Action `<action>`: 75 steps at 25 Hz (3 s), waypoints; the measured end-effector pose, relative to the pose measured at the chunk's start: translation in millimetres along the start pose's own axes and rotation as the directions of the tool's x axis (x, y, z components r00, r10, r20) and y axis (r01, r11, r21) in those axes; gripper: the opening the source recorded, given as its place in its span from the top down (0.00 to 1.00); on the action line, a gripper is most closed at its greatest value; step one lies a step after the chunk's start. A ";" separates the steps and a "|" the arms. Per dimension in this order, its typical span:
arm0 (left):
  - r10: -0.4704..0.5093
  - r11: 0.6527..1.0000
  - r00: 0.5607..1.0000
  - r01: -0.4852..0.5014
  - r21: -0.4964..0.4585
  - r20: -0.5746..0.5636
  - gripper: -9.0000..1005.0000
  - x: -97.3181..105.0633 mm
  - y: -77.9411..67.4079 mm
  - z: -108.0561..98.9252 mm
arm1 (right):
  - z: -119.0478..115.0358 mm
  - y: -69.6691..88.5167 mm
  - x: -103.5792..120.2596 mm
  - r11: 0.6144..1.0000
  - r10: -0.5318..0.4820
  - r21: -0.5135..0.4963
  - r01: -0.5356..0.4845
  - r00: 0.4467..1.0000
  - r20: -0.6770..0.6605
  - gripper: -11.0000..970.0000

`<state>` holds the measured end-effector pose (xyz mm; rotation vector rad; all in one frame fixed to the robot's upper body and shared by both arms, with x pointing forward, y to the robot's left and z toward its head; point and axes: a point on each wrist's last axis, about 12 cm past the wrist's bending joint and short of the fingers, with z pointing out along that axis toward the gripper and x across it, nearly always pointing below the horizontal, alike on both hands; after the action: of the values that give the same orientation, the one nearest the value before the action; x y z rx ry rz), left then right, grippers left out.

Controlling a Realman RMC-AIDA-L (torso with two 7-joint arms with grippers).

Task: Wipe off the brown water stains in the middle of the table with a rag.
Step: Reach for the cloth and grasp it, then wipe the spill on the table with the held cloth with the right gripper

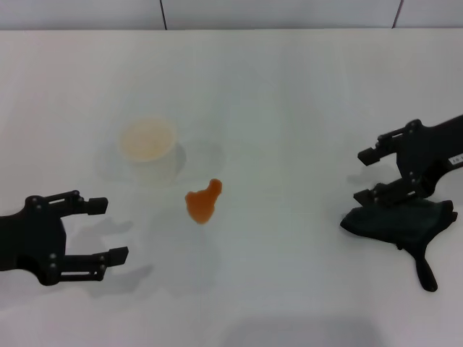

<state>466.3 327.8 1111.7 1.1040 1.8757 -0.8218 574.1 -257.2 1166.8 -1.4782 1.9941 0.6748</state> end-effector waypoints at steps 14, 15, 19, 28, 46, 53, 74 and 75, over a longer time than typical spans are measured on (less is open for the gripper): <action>0.024 0.996 0.998 -0.019 0.085 -0.064 0.14 -13.3 3.7 20.4 | 6.2 -2.8 25.8 0.998 0.055 0.016 -0.054 0.998 -0.040 0.27; 0.023 0.996 0.998 -0.016 0.093 -0.067 0.14 -14.3 3.4 21.6 | 6.8 -2.8 27.5 0.998 0.061 0.016 -0.060 0.997 -0.046 0.28; 0.027 0.994 0.996 -0.018 0.112 -0.079 0.14 -19.2 2.7 25.7 | 10.0 -3.9 33.7 0.997 0.081 0.022 -0.080 0.995 -0.061 0.29; 0.041 0.993 0.996 -0.032 0.111 -0.081 0.14 -22.7 3.4 25.9 | 13.5 -6.4 40.7 0.995 0.092 0.046 -0.088 0.991 -0.097 0.33; 0.049 0.993 0.996 -0.041 0.109 -0.074 0.14 -26.0 5.2 28.1 | 19.1 -5.5 43.6 0.997 0.068 0.037 -0.062 0.981 -0.180 0.58; 0.049 0.993 0.996 -0.041 0.110 -0.072 0.14 -26.2 5.3 28.5 | 22.3 -5.6 39.3 0.999 0.049 0.027 -0.045 0.980 -0.192 0.79; 0.058 0.989 0.995 -0.046 0.141 -0.084 0.14 -25.6 2.2 34.8 | 86.3 -11.6 -42.0 0.987 -0.160 0.013 0.162 0.980 -0.120 0.91; 0.058 0.989 0.995 -0.046 0.141 -0.084 0.14 -25.6 2.2 34.8 | 88.5 -11.7 -46.0 0.985 -0.168 0.017 0.171 0.979 -0.118 0.91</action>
<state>486.7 290.1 1117.1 1.2888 1.8758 -0.8980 608.6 -168.5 1134.7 -1.6828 1.9255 0.4981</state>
